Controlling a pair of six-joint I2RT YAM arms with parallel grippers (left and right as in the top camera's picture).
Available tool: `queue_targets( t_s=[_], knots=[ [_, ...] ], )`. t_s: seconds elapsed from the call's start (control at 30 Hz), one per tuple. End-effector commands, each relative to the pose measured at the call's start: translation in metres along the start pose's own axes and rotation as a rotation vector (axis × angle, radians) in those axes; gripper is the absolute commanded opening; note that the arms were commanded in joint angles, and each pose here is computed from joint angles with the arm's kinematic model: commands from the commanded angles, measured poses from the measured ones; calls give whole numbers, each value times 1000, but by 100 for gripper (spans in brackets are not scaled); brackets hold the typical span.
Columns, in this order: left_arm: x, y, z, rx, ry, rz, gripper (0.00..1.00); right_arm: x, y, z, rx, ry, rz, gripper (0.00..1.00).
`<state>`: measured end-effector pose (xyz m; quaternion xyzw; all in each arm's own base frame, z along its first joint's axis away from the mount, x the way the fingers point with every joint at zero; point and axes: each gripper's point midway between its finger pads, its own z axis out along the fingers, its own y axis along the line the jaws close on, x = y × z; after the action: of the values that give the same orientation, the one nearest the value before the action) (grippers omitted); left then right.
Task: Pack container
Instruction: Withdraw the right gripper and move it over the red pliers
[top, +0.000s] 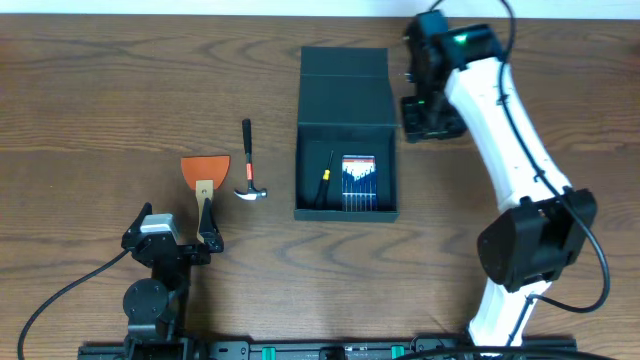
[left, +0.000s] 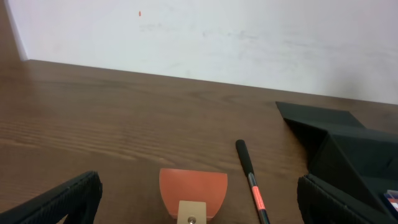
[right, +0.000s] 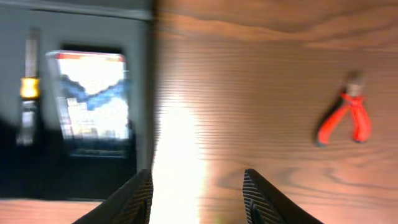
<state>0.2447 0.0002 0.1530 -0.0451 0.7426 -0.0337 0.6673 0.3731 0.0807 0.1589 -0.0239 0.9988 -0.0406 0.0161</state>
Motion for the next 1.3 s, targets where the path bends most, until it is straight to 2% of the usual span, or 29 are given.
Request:
queue_targets(
  t_s=[0.0,0.47,0.77,1.03,1.27],
  knots=[
    [18,5,1,-20,53,11,99,-3,-25,0,39,0,-42,51],
    [18,5,1,-20,53,11,99,12,-103,6,30,84,36,71],
    [17,5,1,-20,53,12,99,30,-130,40,-39,115,77,76],
    [17,5,1,-20,52,12,98,61,-140,78,-31,49,137,77],
    [18,5,1,-20,53,11,98,80,-152,102,-20,21,171,83]
  ],
)
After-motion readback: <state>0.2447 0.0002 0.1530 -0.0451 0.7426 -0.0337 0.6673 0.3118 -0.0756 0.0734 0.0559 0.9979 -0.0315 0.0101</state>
